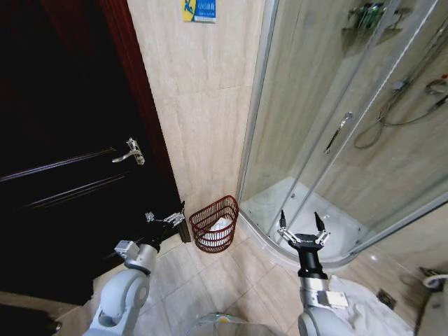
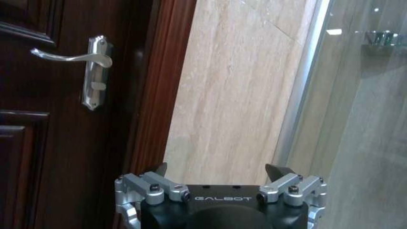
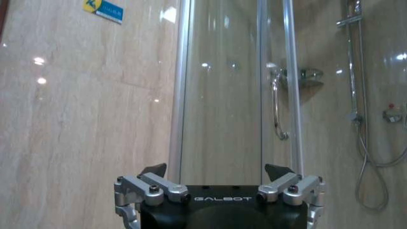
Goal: Discard the used towel into the hamper.
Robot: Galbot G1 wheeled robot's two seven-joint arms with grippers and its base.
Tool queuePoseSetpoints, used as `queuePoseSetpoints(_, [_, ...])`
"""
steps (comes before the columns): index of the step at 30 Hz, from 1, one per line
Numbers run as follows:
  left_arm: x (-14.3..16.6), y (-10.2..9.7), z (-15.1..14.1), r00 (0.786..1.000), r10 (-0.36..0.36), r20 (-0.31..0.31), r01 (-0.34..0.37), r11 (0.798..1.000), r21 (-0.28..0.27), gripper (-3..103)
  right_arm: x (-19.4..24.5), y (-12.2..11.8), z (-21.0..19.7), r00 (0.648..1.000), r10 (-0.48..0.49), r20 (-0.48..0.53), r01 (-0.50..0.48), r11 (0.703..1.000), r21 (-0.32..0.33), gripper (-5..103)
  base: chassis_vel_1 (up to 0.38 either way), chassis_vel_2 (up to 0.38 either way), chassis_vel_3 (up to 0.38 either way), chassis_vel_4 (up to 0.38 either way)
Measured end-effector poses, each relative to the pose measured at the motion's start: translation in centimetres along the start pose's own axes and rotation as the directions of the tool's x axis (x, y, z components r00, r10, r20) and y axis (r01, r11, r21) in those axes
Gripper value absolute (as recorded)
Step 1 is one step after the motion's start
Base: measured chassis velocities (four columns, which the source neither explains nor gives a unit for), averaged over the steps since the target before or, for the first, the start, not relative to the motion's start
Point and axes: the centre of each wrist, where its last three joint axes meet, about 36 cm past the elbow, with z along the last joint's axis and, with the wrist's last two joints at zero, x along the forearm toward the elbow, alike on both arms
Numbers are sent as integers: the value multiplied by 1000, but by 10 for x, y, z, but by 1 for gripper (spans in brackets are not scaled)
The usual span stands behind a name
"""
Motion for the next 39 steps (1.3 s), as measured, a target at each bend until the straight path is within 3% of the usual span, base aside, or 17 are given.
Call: queuePoseSetpoints(39, [0, 0, 1, 1000, 0, -2, 0, 1000, 0, 100, -2, -11, -8, 998, 16, 56, -15, 1000, -20, 100, -15, -14, 16, 15])
